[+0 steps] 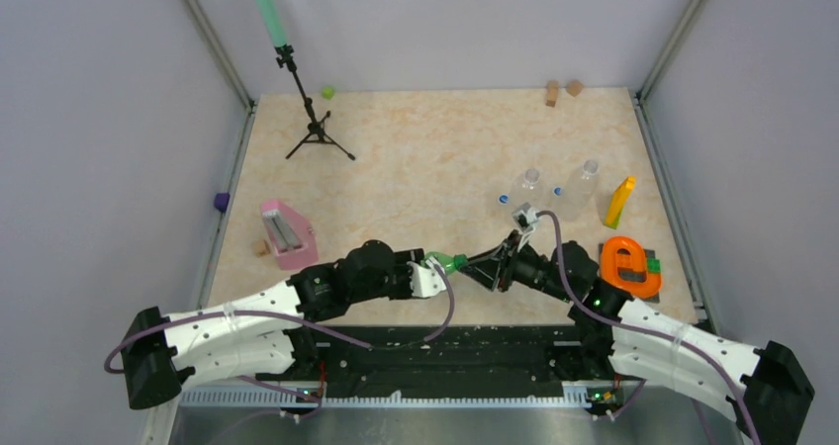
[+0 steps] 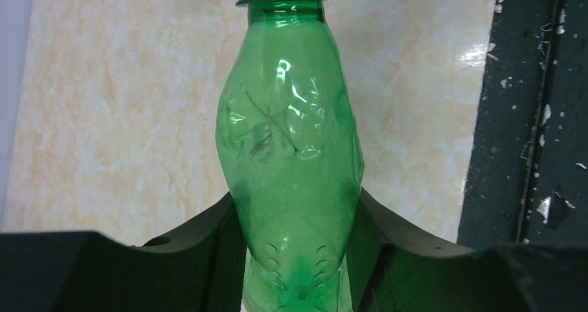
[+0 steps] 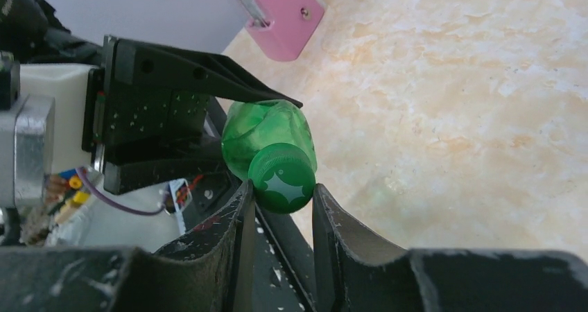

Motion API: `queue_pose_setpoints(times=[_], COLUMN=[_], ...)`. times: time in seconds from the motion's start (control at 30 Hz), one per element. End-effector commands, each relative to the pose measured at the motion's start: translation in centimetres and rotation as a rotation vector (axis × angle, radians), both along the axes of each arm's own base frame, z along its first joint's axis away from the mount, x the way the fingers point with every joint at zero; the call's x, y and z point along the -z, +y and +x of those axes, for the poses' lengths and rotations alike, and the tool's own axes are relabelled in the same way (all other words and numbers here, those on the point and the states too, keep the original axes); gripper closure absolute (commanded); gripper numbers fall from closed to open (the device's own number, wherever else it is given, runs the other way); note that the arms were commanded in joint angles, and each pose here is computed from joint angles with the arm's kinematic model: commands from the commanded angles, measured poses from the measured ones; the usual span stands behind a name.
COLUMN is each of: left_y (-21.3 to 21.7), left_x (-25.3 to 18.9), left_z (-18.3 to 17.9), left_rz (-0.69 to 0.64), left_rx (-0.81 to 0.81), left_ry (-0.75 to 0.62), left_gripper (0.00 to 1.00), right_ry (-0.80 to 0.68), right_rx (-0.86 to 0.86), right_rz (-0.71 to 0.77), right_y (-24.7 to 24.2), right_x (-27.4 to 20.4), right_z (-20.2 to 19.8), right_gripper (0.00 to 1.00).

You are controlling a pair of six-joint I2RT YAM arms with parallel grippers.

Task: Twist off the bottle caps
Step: Unscrew the bottle cap from the plastic bottle.

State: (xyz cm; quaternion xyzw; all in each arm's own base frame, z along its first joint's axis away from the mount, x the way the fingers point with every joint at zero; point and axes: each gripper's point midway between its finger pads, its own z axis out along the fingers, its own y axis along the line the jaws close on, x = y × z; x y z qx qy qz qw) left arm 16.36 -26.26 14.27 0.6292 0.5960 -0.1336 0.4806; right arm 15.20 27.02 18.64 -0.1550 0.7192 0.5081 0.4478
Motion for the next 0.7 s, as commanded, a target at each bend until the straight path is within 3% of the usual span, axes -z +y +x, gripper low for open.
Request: queue_pose_setpoints(times=[0.0,0.4,0.67], left_y=[-2.4,-1.9,-2.1], left_x=[-2.7,-4.8,-5.5], left_z=[-2.1,-3.8,-4.1], left_rz=[-0.148,-0.293,-0.304], left_rx=[0.108,0.257,0.281], left_ry=[0.085,0.295,0.335], left_gripper=[1.00,1.00,1.00], right_ry=[-0.208,-0.371,-0.424], right_rx=[-0.193,-0.357,-0.421], right_rz=[-0.021,-0.131,-0.155], right_y=[0.9,2.1,2.3], right_x=[-2.4,-1.6,-1.8], right_z=[-2.4,-3.2,-3.8], right_gripper=[1.00,1.00,1.00])
